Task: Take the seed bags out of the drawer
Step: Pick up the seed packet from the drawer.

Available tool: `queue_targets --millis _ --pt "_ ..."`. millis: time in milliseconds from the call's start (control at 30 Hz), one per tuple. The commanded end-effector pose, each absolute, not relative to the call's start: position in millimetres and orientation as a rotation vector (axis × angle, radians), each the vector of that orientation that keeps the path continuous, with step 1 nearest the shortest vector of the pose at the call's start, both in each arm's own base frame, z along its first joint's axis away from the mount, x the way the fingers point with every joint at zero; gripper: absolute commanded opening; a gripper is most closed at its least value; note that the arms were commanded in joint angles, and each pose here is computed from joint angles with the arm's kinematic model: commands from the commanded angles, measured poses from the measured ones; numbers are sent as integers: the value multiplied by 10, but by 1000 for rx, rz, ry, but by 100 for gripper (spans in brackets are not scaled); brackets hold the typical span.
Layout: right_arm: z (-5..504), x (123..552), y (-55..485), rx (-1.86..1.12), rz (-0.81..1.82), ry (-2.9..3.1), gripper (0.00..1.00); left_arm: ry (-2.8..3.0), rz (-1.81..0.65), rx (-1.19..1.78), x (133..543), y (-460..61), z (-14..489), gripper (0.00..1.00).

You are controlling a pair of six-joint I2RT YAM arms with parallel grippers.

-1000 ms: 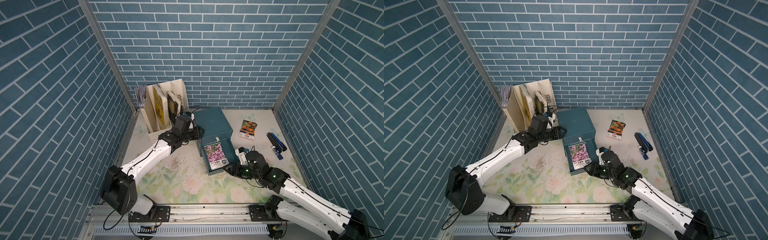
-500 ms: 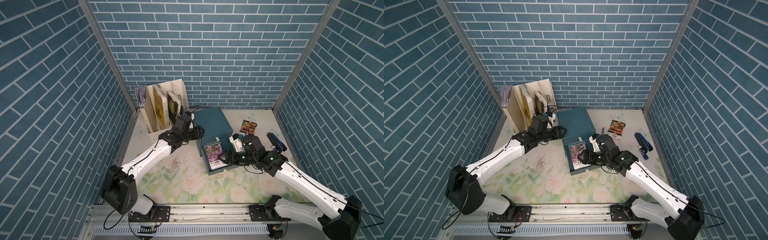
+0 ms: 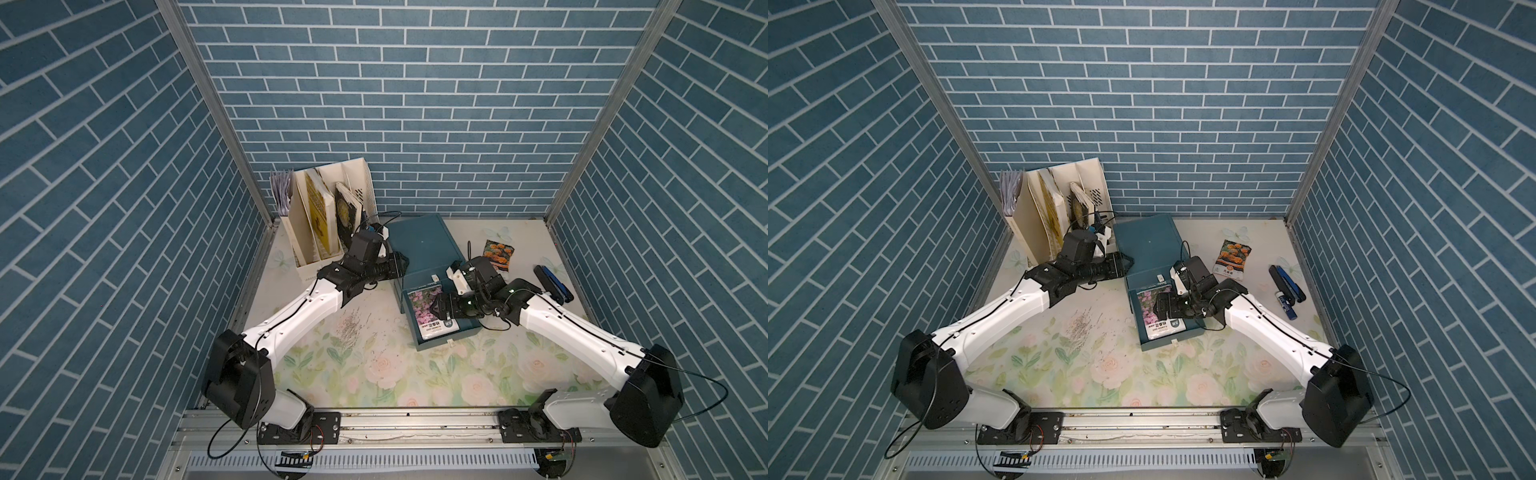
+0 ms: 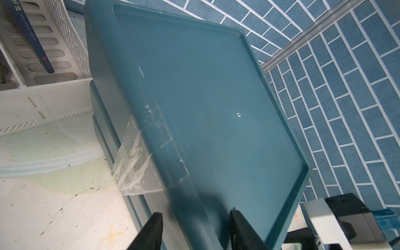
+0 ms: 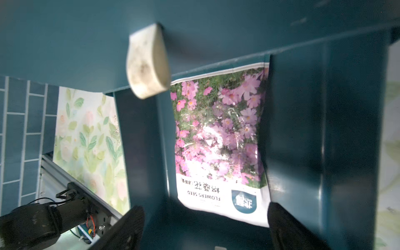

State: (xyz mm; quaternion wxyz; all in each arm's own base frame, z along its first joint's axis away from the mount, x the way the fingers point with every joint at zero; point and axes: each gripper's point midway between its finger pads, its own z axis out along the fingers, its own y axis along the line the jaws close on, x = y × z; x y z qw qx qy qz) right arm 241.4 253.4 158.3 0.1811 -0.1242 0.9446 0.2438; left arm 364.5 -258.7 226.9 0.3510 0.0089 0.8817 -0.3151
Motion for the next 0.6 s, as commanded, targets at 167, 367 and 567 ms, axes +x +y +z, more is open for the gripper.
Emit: queue_targets --millis 167,367,567 --pt "1477 2623 2530 -394 579 2647 92 2357 -759 10 3655 -2524 2067 53" --pt "1357 2661 2536 -385 558 2661 89 2353 -760 10 3671 -2533 2088 53" --pt "1247 2673 2551 -386 552 2676 86 2357 -753 9 3677 -2526 2073 53"
